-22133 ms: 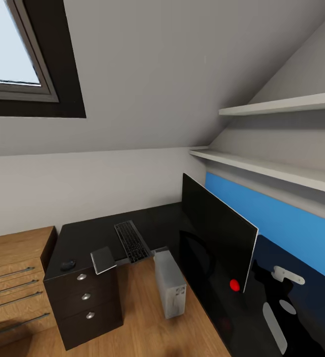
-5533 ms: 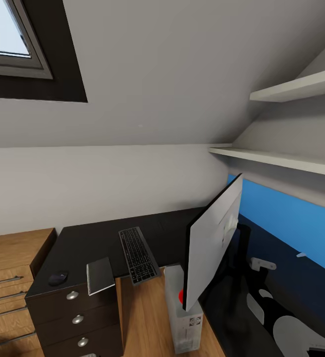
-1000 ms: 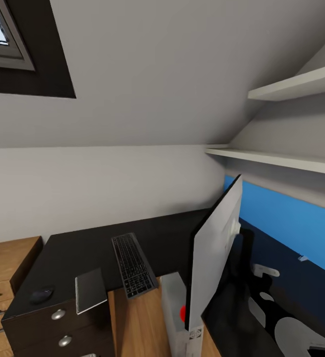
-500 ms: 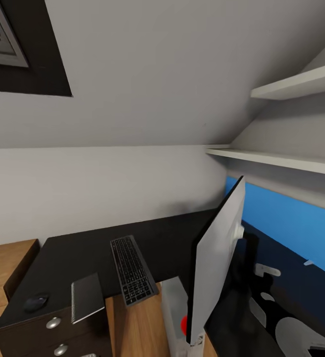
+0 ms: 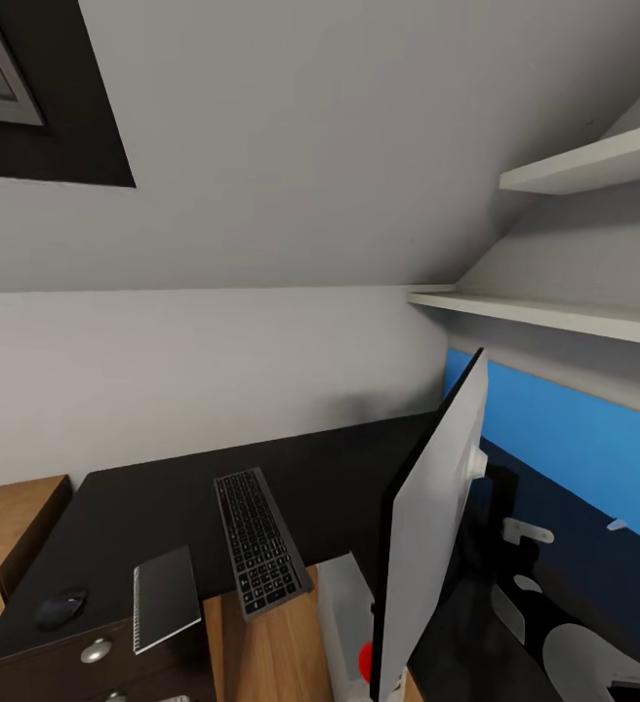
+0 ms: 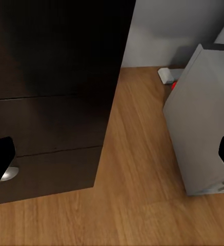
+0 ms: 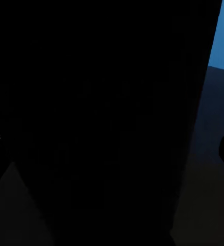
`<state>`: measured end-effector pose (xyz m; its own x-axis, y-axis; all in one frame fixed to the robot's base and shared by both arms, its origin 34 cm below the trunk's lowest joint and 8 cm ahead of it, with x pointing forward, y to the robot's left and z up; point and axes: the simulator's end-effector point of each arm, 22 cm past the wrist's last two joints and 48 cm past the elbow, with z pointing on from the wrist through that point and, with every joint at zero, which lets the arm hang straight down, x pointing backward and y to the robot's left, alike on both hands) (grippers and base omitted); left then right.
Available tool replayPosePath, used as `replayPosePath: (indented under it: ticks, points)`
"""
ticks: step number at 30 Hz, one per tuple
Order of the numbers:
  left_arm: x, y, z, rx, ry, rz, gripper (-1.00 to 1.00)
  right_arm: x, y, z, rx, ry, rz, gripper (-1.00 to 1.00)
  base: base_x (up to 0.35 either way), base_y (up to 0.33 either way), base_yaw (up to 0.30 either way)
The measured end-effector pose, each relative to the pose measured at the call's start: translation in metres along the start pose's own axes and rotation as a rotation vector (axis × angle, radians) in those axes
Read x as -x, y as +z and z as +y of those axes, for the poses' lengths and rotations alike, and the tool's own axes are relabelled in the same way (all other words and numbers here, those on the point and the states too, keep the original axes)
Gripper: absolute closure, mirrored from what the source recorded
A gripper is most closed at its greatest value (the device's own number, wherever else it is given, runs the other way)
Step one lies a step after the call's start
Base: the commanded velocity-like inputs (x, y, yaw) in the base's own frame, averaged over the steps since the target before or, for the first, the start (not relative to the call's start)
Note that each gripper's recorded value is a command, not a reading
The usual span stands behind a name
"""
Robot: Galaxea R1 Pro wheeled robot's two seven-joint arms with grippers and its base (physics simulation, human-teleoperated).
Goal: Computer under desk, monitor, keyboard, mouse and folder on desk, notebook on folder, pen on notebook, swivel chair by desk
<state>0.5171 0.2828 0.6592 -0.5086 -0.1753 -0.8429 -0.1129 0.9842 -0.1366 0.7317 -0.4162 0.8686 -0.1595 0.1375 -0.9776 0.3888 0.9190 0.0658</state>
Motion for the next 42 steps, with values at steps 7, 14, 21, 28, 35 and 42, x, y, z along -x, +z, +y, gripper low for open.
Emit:
replayPosePath:
  ticks: [7, 14, 21, 28, 35, 42]
  points:
    - [0.0001, 0.0, -0.0002, 0.0, 0.0, 0.0, -1.0, 0.0003, 0.0, -0.0001, 0.0, 0.0, -0.001, -1.0, 0.002, 0.0, 0.0]
    - [0.0002, 0.0, 0.0, 0.0, 0.0, 0.0, -1.0, 0.0005, 0.0001, -0.0013, -0.005, 0.004, -0.002, 1.0, 0.0, 0.0, 0.0]
    - [0.0001, 0.0001, 0.0, 0.0, 0.0, 0.0, -1.0, 0.0016, -0.0003, 0.0, 0.0, -0.001, -0.011, 1.0, 0.0, 0.0, 0.0]
    - [0.0001, 0.0001, -0.0003, -0.001, 0.0, 0.0, -1.0, 0.002, -0.0001, -0.0016, -0.005, 0.005, -0.012, 1.0, 0.0, 0.0, 0.0]
    - [-0.0001, 0.0003, -0.0001, 0.0, 0.0, 0.0, -1.0, 0.0018, 0.0002, -0.0003, 0.001, 0.001, -0.012, 1.0, -0.057, 0.0, 0.0]
    - [-0.0001, 0.0003, -0.0002, 0.0, 0.0, 0.0, -1.0, 0.0017, 0.0, 0.0008, 0.004, -0.002, -0.013, 1.0, -0.233, 0.0, 0.0]
